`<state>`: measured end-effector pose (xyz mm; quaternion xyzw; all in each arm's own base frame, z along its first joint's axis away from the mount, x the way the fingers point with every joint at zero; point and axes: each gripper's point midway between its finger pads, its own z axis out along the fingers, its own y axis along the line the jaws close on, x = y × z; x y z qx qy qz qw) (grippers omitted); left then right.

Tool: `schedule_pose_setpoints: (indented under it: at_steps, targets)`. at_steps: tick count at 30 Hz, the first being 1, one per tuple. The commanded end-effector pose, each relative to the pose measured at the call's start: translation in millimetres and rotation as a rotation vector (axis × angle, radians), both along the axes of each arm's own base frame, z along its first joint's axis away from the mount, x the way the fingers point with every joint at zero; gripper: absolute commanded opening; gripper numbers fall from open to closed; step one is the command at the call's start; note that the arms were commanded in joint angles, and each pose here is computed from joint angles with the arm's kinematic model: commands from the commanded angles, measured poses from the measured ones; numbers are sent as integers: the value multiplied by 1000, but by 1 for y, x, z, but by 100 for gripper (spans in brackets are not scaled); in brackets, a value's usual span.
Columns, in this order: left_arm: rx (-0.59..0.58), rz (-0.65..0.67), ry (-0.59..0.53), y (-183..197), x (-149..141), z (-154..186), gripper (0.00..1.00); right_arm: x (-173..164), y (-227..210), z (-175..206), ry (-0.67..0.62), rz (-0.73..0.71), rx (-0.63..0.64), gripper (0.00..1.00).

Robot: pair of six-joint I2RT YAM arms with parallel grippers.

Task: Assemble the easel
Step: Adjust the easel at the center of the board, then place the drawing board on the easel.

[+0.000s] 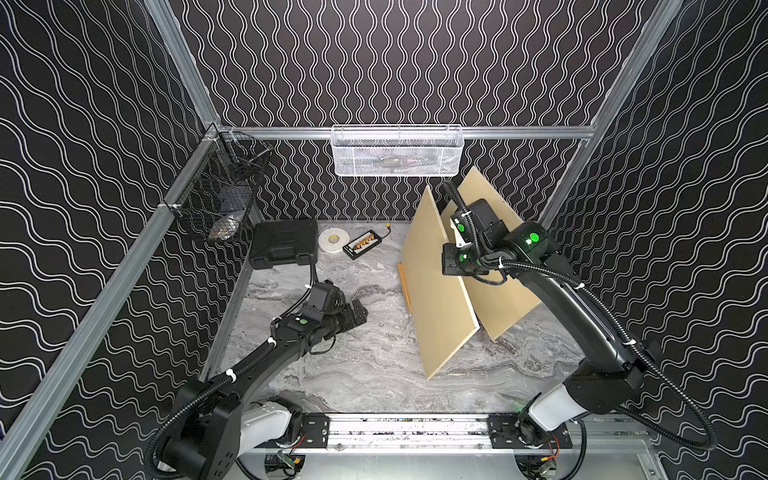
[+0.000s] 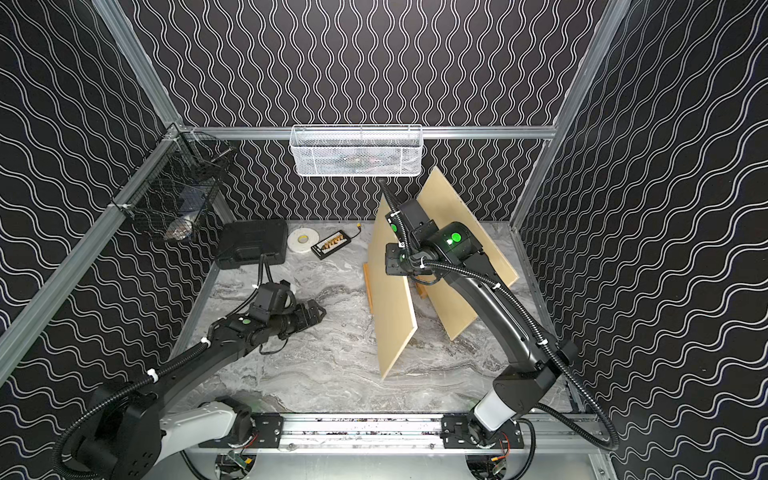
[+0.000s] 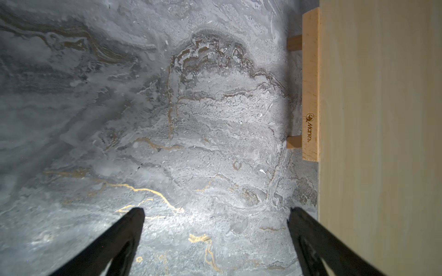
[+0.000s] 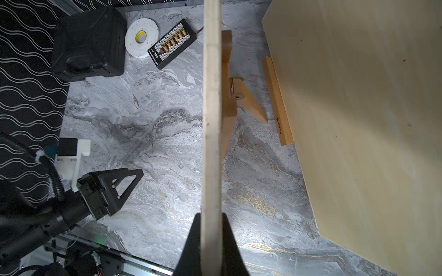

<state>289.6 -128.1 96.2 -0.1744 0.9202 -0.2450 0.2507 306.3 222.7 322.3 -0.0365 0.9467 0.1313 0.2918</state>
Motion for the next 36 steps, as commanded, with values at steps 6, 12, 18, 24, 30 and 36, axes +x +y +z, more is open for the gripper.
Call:
schedule_pose_setpoints:
  at_steps: [6, 12, 18, 24, 30, 36]
  targets:
    - [11, 15, -15, 2, 4, 2, 99, 12, 15, 21, -53, 3, 198, 0]
    - [18, 17, -20, 3, 5, 4, 99, 13, 13, 17, -32, -6, 245, 0]
    - [22, 18, -18, 3, 6, 6, 99, 13, 14, 8, -6, -6, 270, 0]
    - [30, 25, -13, 5, 6, 5, 99, 11, 18, -1, 18, 2, 284, 0]
    - [35, 32, -21, 6, 8, 7, 99, 16, 9, 19, -66, -28, 236, 0]
    - [33, 48, -27, 6, 14, 10, 99, 27, 2, 43, -199, -81, 172, 0]
